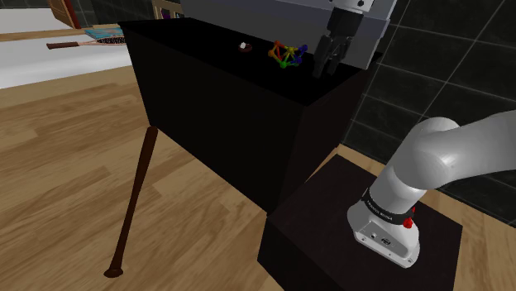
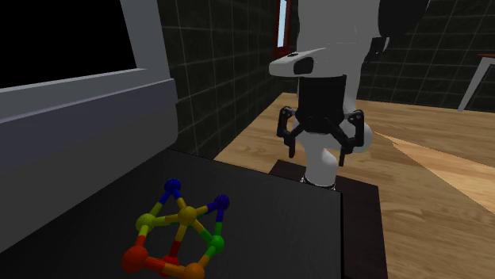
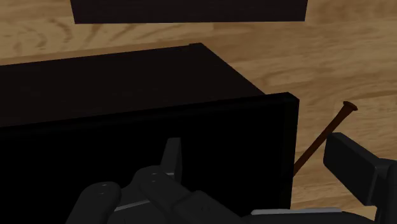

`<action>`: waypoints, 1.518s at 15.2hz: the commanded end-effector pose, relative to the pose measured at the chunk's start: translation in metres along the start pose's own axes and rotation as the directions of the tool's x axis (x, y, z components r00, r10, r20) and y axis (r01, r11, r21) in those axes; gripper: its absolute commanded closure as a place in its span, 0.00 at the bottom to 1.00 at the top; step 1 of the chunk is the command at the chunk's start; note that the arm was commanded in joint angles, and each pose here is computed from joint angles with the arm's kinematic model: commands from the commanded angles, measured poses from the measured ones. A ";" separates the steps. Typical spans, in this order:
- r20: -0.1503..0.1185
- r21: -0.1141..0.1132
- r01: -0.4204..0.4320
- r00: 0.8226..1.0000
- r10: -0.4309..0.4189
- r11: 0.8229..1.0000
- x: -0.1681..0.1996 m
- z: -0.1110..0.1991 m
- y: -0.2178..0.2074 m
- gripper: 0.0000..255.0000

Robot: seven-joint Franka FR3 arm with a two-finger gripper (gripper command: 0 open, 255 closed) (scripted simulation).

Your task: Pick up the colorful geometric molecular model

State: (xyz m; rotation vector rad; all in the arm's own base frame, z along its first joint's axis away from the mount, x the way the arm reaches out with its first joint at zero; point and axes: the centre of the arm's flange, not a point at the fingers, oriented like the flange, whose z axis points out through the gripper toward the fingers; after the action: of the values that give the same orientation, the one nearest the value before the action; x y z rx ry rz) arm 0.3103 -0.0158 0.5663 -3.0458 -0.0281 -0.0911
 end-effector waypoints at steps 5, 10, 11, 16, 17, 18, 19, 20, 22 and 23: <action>0.016 0.006 -0.064 0.998 0.064 0.998 0.049 -0.008 0.025 0.00; 0.037 0.012 -0.143 0.989 0.143 0.990 0.107 -0.017 0.062 0.00; 0.041 0.013 -0.159 0.987 0.158 0.987 0.118 -0.019 0.069 0.00; 0.063 0.016 -0.237 0.970 0.236 0.971 0.173 -0.026 0.111 0.00; 0.067 0.017 -0.253 0.966 0.251 0.967 0.184 -0.027 0.120 0.00; 0.071 0.018 -0.268 0.961 0.266 0.963 0.194 -0.028 0.129 0.00; 0.076 0.018 -0.284 0.957 0.282 0.959 0.205 -0.030 0.138 0.00; 0.080 0.018 -0.299 0.952 0.297 0.954 0.215 -0.031 0.148 0.00; 0.088 0.019 -0.329 0.941 0.327 0.944 0.235 -0.033 0.167 0.00; 0.093 0.019 -0.344 0.935 0.341 0.939 0.244 -0.034 0.177 0.00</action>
State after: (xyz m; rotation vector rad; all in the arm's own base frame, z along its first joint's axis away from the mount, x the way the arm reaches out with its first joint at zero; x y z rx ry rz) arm 0.5453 -0.1797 0.5992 -2.9687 0.4657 0.0611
